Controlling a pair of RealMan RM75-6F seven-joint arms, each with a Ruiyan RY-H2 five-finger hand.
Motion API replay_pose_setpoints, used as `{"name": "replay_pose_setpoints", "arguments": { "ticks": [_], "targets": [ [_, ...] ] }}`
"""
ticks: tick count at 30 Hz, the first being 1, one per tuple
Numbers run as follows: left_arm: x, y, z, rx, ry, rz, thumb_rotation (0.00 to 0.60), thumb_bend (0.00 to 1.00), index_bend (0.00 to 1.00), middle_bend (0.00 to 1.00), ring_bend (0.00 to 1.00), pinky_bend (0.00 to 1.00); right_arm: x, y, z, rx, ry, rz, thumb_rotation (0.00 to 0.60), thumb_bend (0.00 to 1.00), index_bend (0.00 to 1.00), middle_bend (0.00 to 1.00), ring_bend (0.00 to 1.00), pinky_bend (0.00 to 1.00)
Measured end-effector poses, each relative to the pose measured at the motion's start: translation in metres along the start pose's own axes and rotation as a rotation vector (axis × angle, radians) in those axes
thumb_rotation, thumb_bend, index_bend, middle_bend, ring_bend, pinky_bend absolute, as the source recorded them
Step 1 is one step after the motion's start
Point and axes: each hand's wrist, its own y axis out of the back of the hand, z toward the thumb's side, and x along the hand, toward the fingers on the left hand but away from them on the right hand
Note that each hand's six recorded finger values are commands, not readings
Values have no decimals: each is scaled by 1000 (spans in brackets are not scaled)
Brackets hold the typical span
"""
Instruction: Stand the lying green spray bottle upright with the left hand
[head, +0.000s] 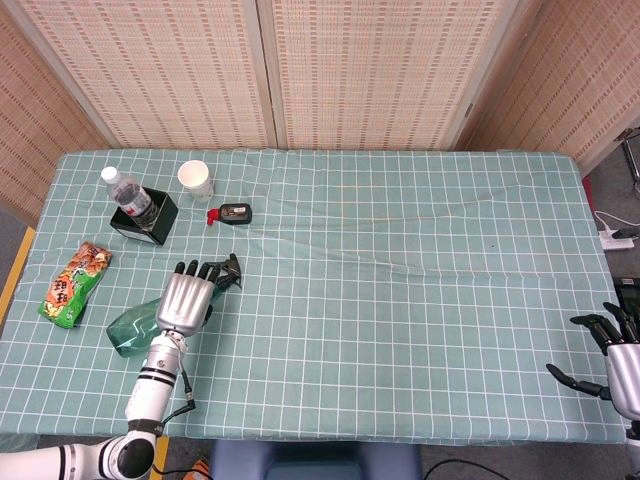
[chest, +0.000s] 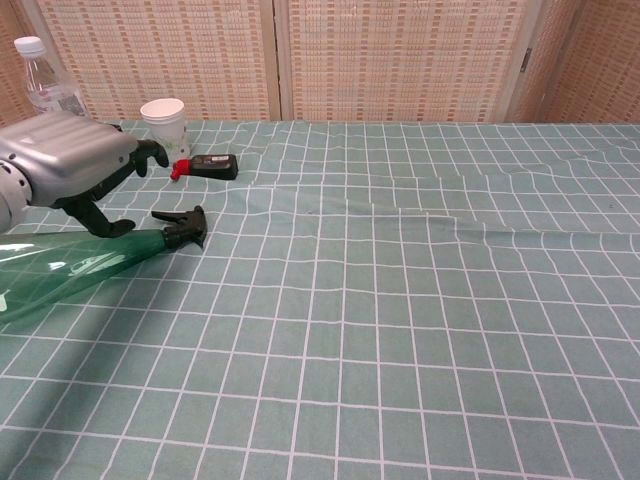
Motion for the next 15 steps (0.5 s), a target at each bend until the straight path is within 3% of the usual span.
{"name": "replay_pose_setpoints", "arguments": {
  "ticks": [6,12,15],
  "targets": [
    [8,-5,-2,28,50,-31,600,290,210,310,247,286,0,0,0,0,-1,3,600,0,336,338,134,62],
    [11,-13,0,-150,215,-162,600,290,213,315,255,294,-1,0,0,-1,0,11,600,0,336,338,134,57],
    [12,-7,12,-210,279,-202,600,291,213,313,255,291,-1,0,-1,-3,0,14,600,0,336,338,134,54]
  ]
}}
